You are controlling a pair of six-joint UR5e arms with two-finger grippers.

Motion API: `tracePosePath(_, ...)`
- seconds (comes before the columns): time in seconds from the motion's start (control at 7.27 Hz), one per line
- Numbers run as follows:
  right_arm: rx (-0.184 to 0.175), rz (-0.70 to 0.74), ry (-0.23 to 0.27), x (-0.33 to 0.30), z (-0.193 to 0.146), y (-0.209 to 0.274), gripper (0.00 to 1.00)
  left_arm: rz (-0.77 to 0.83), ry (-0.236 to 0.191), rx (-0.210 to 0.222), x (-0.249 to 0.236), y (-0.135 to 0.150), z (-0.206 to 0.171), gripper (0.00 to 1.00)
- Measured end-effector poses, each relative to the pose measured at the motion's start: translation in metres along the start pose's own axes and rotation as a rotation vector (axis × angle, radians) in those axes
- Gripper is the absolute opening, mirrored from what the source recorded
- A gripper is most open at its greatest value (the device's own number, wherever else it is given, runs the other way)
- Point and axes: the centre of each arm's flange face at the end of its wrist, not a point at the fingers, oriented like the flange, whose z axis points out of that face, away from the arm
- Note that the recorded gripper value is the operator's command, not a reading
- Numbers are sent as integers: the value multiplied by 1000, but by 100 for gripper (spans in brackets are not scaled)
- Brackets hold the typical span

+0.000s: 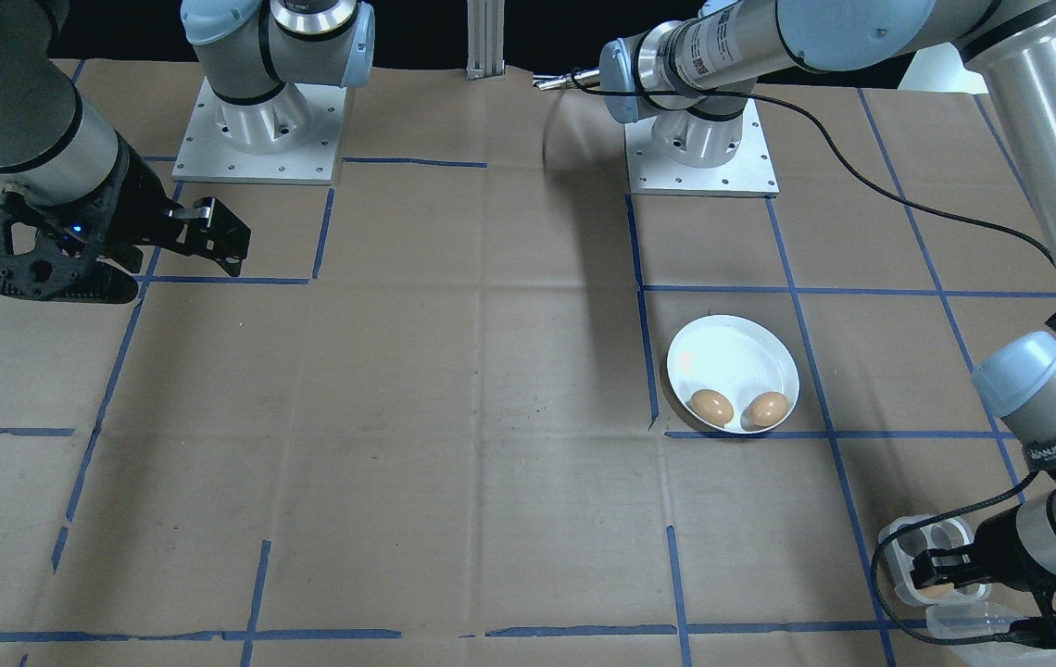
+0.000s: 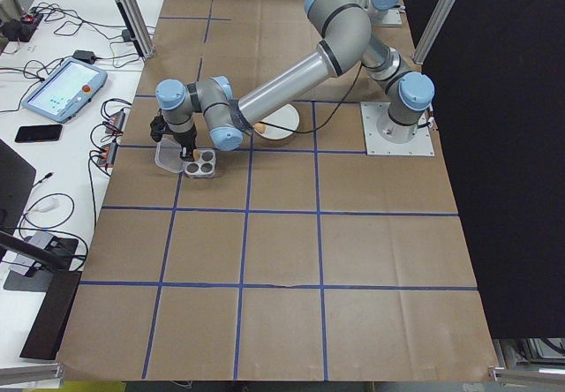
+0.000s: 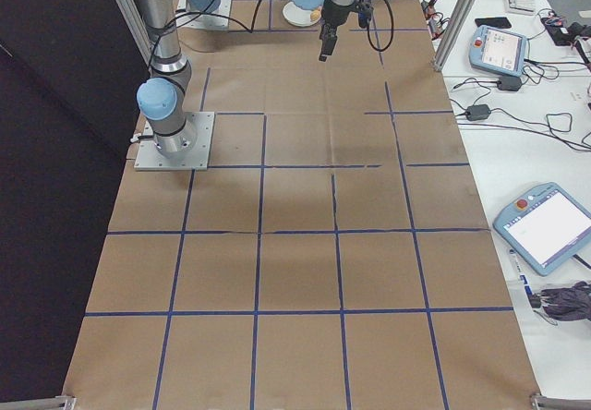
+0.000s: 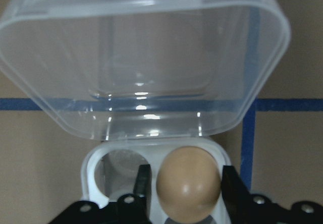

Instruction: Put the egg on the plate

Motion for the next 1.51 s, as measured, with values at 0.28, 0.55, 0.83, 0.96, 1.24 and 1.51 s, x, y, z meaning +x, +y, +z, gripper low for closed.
tracePosePath(0.28, 0, 0, 0, 0, 0, 0, 100, 0, -1, -1, 1, 0, -3, 22)
tracePosePath(0.55, 0, 0, 0, 0, 0, 0, 100, 0, -1, -6, 3, 3, -23, 22)
tracePosePath(0.83, 0, 0, 0, 0, 0, 0, 100, 3, -2, -41, 11, 21, -73, 21)
tracePosePath(0.96, 0, 0, 0, 0, 0, 0, 100, 5, -13, -73, 17, 36, -99, 20)
tracePosePath(1.24, 0, 0, 0, 0, 0, 0, 100, -11, -7, -132, 52, 79, -124, 20)
tracePosePath(1.51, 0, 0, 0, 0, 0, 0, 100, -56, -5, -173, 111, 123, -117, 19)
